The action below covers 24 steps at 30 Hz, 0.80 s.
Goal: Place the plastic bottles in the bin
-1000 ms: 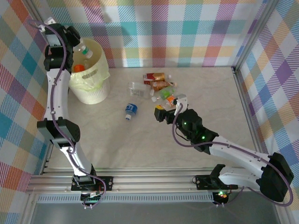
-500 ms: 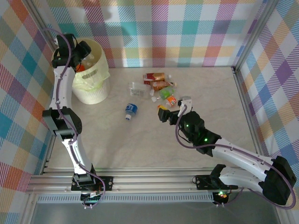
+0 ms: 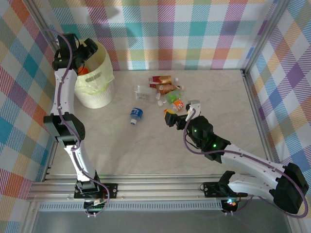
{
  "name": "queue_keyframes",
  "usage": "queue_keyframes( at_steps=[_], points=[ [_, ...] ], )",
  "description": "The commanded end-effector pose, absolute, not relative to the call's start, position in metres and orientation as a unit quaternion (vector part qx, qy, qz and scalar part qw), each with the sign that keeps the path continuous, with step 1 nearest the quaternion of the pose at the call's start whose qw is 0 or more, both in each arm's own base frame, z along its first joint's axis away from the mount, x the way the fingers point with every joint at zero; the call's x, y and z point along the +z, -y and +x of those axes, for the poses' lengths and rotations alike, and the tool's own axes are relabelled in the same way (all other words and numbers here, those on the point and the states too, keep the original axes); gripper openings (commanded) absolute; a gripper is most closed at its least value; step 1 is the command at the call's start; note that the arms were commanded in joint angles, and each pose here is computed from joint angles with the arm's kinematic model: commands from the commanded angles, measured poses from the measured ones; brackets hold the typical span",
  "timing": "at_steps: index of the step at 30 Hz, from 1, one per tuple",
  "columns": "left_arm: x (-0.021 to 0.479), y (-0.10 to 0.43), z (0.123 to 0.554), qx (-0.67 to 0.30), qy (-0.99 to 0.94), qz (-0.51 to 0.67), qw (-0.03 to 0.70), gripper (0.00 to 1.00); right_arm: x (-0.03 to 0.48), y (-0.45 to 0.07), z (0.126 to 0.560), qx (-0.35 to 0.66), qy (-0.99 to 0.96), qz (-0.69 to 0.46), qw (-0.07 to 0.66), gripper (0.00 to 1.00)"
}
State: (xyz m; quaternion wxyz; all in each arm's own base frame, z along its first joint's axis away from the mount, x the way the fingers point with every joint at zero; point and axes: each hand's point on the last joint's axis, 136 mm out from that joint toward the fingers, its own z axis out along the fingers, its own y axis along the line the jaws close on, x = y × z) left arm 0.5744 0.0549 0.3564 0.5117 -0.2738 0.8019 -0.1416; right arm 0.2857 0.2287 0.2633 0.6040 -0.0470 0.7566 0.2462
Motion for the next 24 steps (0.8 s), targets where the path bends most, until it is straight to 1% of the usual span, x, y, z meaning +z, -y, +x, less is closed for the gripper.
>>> queue_keyframes(
  at_steps=[1, 5, 9, 15, 18, 20, 24],
  points=[
    [0.413, -0.038, 0.551, -0.162, -0.78, -0.249, 0.551, 1.0, 0.264, -0.226, 0.288, 0.248, -0.753, -0.035, 0.609, 1.0],
    [0.429, -0.021, 0.54, -0.159, -0.777, -0.236, 0.561, 1.0, 0.263, -0.226, 0.288, 0.248, -0.755, -0.033, 0.606, 1.0],
    [0.43, 0.006, 0.529, -0.154, -0.782, -0.214, 0.565, 1.0, 0.261, -0.227, 0.289, 0.248, -0.756, -0.032, 0.605, 1.0],
    [0.439, 0.052, 0.493, -0.15, -0.773, -0.171, 0.592, 1.0, 0.259, -0.231, 0.293, 0.246, -0.759, -0.033, 0.601, 1.0],
    [0.432, 0.075, 0.469, -0.117, -0.78, -0.148, 0.597, 1.0, 0.258, -0.233, 0.295, 0.246, -0.76, -0.031, 0.6, 1.0],
    [0.422, 0.091, 0.457, -0.112, -0.784, -0.133, 0.596, 1.0, 0.258, -0.234, 0.297, 0.246, -0.76, -0.03, 0.6, 1.0],
    [0.393, 0.125, 0.438, -0.108, -0.808, -0.098, 0.571, 1.0, 0.259, -0.239, 0.3, 0.246, -0.761, -0.034, 0.6, 1.0]
  ],
)
